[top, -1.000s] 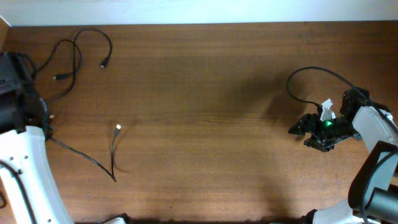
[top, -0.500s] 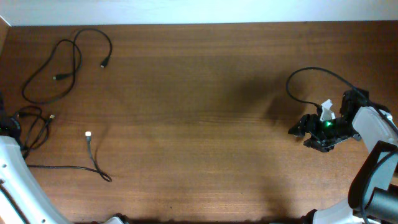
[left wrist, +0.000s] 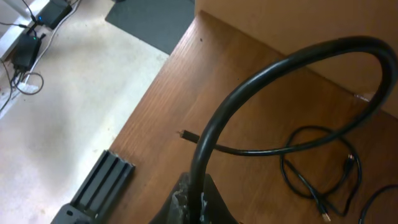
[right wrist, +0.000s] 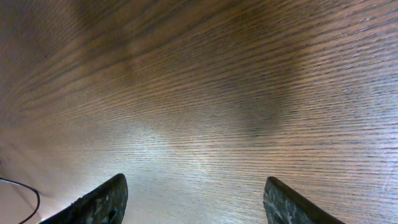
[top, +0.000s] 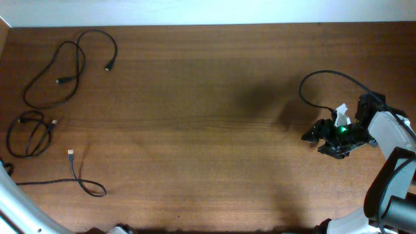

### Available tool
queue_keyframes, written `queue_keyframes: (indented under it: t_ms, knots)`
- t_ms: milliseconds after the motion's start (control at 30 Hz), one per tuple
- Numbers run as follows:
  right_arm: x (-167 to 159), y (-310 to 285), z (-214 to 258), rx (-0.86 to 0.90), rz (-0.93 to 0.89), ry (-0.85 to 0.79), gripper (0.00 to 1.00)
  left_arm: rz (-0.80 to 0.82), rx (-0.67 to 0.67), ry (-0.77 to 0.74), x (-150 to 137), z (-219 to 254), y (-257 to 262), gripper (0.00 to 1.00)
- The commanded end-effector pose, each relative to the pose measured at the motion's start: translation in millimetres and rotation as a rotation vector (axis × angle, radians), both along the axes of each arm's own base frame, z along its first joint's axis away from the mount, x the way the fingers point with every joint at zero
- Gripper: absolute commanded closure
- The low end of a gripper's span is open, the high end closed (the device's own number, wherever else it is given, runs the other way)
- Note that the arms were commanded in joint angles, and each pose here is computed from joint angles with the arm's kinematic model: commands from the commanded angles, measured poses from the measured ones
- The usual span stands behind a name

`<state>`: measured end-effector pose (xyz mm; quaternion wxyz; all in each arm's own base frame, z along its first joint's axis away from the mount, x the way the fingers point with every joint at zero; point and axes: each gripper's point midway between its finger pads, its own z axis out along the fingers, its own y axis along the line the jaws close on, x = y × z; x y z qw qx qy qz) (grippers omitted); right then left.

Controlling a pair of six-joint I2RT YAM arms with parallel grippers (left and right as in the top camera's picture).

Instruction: Untangle cables

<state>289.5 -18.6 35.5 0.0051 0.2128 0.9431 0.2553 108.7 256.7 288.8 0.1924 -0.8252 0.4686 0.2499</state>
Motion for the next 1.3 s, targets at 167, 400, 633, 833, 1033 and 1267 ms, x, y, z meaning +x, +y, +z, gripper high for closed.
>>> queue_keyframes:
  t_ms: [167, 400, 633, 833, 1033, 1267]
  knots:
    - [-2.3, -1.5, -2.8, -0.011, 0.010, 0.003, 0.31, 0.006, -0.186, 0.114, 16.8, -51.0, 12.0, 0.97]
    - [-2.4, -1.6, -2.8, -0.011, 0.010, 0.004, 0.31, 0.006, -0.201, 0.126, 18.1, -55.7, 13.3, 0.01]
    - [-2.3, -1.7, -2.9, -0.012, 0.010, 0.004, 0.31, -0.434, -0.368, 0.007, 81.7, -71.7, -6.5, 0.01]
    - [-0.7, -2.0, -2.9, -0.014, 0.009, -0.003, 0.31, -1.007, -0.427, 0.071, 169.7, -74.2, -103.1, 0.01]
    - [3.2, -3.7, -3.2, -0.021, 0.009, -0.021, 0.31, -1.470, -0.427, 0.168, 209.8, -74.4, -239.1, 0.01]
    - [13.7, -7.5, -3.4, -0.038, 0.009, -0.067, 0.31, -1.717, -0.419, 0.225, 205.0, -74.9, -319.1, 0.01]
